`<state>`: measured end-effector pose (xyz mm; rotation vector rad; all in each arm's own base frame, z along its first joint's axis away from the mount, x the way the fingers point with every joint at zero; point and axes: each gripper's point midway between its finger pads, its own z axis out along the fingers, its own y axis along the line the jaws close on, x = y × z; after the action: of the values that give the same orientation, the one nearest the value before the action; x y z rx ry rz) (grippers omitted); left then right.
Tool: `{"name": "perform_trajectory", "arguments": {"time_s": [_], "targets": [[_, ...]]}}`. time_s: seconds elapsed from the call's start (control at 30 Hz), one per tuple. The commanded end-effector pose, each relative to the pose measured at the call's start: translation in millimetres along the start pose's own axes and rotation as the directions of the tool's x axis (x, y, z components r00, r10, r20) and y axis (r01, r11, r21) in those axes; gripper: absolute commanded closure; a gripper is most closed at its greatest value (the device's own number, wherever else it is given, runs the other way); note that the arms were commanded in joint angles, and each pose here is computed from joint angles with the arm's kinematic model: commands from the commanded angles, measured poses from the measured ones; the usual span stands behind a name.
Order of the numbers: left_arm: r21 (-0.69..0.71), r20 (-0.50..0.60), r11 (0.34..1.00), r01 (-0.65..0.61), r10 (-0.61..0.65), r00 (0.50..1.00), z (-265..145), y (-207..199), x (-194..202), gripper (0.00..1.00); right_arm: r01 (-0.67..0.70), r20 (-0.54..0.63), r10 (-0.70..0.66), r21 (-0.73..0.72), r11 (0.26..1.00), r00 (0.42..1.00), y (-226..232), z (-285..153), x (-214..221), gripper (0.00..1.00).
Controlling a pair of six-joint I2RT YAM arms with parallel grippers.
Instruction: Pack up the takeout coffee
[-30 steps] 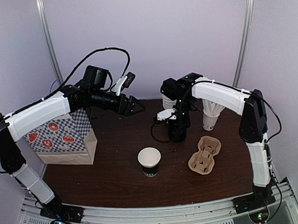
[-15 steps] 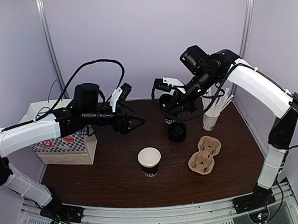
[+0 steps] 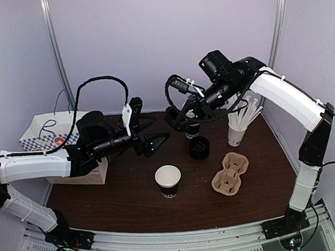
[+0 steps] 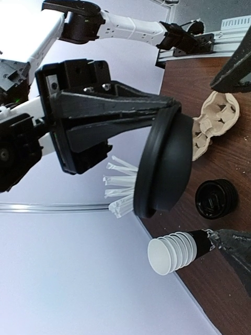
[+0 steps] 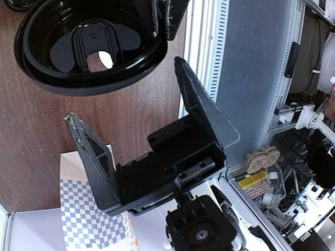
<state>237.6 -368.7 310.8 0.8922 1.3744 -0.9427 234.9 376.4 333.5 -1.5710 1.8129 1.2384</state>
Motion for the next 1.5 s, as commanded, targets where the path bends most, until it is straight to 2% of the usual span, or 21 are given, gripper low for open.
{"name": "perform_trajectory", "arguments": {"time_s": [0.0,0.53,1.0,1.33,1.47], "targets": [[-0.057,0.158,0.998,0.0,0.009,0.987,5.6,4.9,-29.9,0.09,-0.011,0.054,0.015,-0.067,0.998,0.998,9.0,-2.1,-14.1,0.97],[0.006,0.188,1.0,-0.012,0.01,0.982,29.1,-5.6,-34.1,0.14,-0.033,0.061,0.039,-0.09,0.995,0.997,8.3,1.3,-13.7,0.96],[0.058,0.184,0.994,-0.097,0.085,0.979,33.3,-21.1,-37.5,0.19,-0.055,0.059,0.062,-0.114,0.992,0.996,6.2,5.9,-11.9,0.96],[0.014,0.163,0.988,-0.154,0.149,0.975,37.9,-18.7,-36.9,0.18,-0.076,0.053,0.084,-0.151,0.986,0.995,9.3,7.8,-9.5,0.96],[0.018,0.166,0.987,-0.161,0.156,0.974,38.4,-19.7,-39.6,0.23,-0.073,0.054,0.082,-0.147,0.986,0.995,9.9,7.2,-10.1,0.96]]}}
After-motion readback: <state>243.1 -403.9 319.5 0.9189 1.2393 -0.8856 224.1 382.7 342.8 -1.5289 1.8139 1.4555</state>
